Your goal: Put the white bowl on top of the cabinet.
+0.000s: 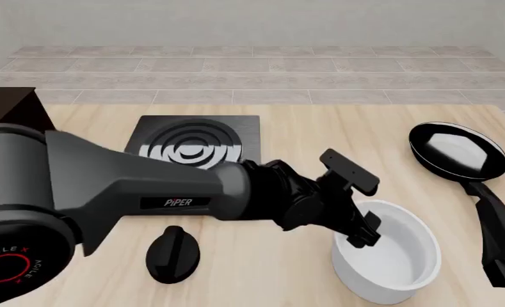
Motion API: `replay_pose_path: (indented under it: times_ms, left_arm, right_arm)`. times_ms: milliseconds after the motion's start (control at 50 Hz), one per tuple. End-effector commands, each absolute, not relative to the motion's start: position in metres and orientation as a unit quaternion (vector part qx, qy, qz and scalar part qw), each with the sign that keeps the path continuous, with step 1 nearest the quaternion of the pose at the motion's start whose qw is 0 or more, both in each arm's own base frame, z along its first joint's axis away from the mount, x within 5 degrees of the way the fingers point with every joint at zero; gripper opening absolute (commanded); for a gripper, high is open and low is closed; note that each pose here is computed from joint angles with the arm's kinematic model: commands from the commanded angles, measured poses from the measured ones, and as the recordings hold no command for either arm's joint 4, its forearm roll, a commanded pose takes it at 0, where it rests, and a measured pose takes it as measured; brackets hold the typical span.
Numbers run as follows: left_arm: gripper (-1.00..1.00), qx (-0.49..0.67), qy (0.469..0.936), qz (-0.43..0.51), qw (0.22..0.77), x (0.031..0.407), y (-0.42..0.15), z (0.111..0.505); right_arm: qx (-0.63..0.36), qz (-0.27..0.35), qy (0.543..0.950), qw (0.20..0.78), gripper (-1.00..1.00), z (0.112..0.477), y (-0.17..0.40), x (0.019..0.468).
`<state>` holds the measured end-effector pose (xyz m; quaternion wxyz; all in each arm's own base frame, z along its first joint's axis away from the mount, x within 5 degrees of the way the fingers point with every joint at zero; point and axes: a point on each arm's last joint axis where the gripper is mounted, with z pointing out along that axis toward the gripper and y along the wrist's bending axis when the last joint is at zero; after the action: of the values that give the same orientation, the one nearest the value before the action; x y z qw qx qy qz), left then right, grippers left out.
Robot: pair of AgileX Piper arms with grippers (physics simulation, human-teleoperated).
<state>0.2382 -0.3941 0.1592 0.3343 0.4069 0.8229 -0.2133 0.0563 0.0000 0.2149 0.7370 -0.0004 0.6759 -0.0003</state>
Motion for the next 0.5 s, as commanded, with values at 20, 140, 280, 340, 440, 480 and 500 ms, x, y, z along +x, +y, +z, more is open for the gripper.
replay_pose_path:
  times_ms: [20,140,280,340,440,480,500]
  left_arm:
    - [1.0,0.404,0.827,-0.211,0.328,0.242,-0.401,0.145]
    - [1.0,0.404,0.828,-0.211,0.326,0.243,-0.404,0.139]
    - [1.0,0.404,0.829,-0.211,0.324,0.244,-0.407,0.131]
    - [1.0,0.403,0.83,-0.211,0.322,0.244,-0.409,0.128]
    - [1.0,0.401,0.832,-0.212,0.321,0.245,-0.41,0.124]
    - [1.0,0.397,0.835,-0.212,0.317,0.244,-0.411,0.12]
    - [1.0,0.397,0.835,-0.212,0.317,0.244,-0.411,0.12]
  right_arm:
    - [0.0,0.0,0.676,0.737,1.0,0.215,0.0,0.056]
    - [0.0,0.0,0.676,0.737,1.0,0.215,0.0,0.056]
    - [0.0,0.0,0.676,0.737,1.0,0.215,0.0,0.056]
    - [0.0,0.0,0.676,0.737,1.0,0.215,0.0,0.056]
    - [0.0,0.0,0.676,0.737,1.0,0.215,0.0,0.056]
    - [0.0,0.0,0.676,0.737,1.0,0.215,0.0,0.056]
    - [0.0,0.0,0.676,0.737,1.0,0.215,0.0,0.056]
